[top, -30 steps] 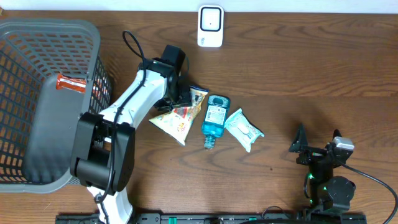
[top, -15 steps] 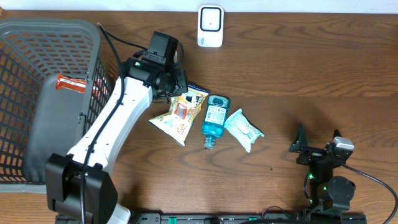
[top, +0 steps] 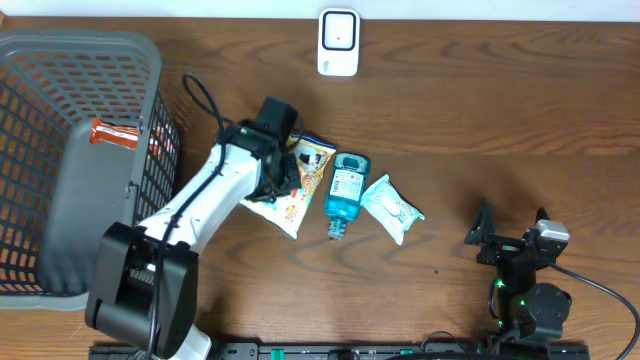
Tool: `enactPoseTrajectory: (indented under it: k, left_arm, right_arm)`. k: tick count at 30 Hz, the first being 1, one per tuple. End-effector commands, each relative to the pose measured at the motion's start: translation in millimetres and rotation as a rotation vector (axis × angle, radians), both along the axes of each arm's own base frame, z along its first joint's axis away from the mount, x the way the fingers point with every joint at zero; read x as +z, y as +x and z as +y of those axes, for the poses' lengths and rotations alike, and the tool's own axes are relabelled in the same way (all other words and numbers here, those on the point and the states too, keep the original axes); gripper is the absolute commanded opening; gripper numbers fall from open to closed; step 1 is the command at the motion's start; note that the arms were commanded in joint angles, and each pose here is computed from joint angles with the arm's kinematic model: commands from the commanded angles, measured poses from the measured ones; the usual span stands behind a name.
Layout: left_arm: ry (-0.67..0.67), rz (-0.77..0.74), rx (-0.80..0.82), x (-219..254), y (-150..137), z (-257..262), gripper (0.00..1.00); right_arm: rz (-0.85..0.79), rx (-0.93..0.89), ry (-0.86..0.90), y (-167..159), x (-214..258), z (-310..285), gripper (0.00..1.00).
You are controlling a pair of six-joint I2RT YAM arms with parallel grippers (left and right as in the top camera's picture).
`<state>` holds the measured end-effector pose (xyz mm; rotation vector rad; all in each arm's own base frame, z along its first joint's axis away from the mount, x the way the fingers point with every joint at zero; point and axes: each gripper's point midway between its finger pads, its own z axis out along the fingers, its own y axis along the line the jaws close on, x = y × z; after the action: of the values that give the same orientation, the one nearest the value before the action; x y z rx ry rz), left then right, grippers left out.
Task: Scan the item barcode
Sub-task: 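Lift the snack bag out and lower it left of the bottle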
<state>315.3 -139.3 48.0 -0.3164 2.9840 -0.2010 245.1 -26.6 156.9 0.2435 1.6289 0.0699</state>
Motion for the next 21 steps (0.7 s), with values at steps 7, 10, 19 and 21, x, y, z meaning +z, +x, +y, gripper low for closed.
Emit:
enactPoseTrajectory:
  k: [7,10,19,21]
  left_arm:
    - [-0.061,0.125,0.066,-58,-49,3,0.08]
    - [-0.066,0.110,0.051,-50,-48,-2,0.07]
    - [-0.133,-0.361,-0.001,92,15,-14,0.07]
    - [-0.124,-0.463,0.022,115,24,-8,0.08]
  right_arm:
    - [0.002,-0.012,-0.012,0,-1,-3,0.99]
    - [0.002,-0.012,-0.012,0,-1,-3,0.99]
    - [0.002,-0.012,-0.012,0,-1,-3,0.99]
    - [0.002,-0.013,-0.012,0,-1,-3,0.99]
